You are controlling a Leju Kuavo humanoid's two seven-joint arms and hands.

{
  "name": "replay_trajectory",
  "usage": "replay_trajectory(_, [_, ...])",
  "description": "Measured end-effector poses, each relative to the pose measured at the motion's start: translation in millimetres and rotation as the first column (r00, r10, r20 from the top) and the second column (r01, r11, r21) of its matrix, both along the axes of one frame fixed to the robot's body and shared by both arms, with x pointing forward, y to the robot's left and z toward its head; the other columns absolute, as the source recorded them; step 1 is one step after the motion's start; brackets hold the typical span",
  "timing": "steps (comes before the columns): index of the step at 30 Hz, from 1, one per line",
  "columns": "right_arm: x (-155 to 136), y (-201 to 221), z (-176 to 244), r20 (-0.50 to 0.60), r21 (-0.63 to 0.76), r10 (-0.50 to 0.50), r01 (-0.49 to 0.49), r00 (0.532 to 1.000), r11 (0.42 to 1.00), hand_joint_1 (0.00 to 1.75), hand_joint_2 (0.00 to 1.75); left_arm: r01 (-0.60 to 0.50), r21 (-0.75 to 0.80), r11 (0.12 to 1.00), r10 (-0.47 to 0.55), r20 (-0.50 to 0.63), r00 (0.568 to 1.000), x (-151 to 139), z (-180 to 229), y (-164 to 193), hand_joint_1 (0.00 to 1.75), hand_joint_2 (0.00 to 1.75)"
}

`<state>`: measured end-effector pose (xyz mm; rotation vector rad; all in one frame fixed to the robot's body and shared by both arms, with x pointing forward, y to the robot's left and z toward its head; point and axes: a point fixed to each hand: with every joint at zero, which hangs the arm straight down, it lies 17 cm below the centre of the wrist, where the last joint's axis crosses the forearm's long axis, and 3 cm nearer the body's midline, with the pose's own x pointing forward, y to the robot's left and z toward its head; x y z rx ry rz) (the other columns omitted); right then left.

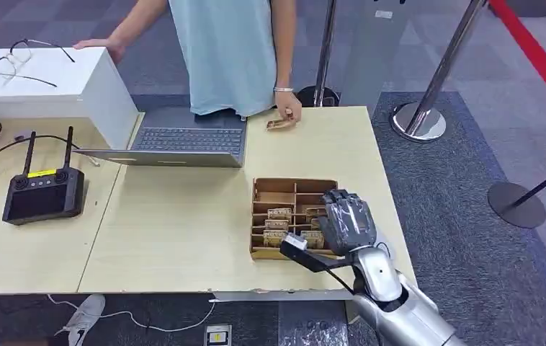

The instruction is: Pass the card to the sensor for recognition and then transmit it.

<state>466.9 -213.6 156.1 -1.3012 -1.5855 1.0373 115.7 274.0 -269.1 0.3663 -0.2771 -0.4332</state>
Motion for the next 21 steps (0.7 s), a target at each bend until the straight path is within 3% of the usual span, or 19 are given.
replay_trajectory(21, [-2.4, 2.6, -5.0, -0.006, 0.001, 0.006, -0.005, 1.000, 1.000, 0.82, 1.75, -0.003, 0.003, 1.000, 0.003, -0.008, 1.000, -1.3, -0.3, 0.4, 0.00, 1.75])
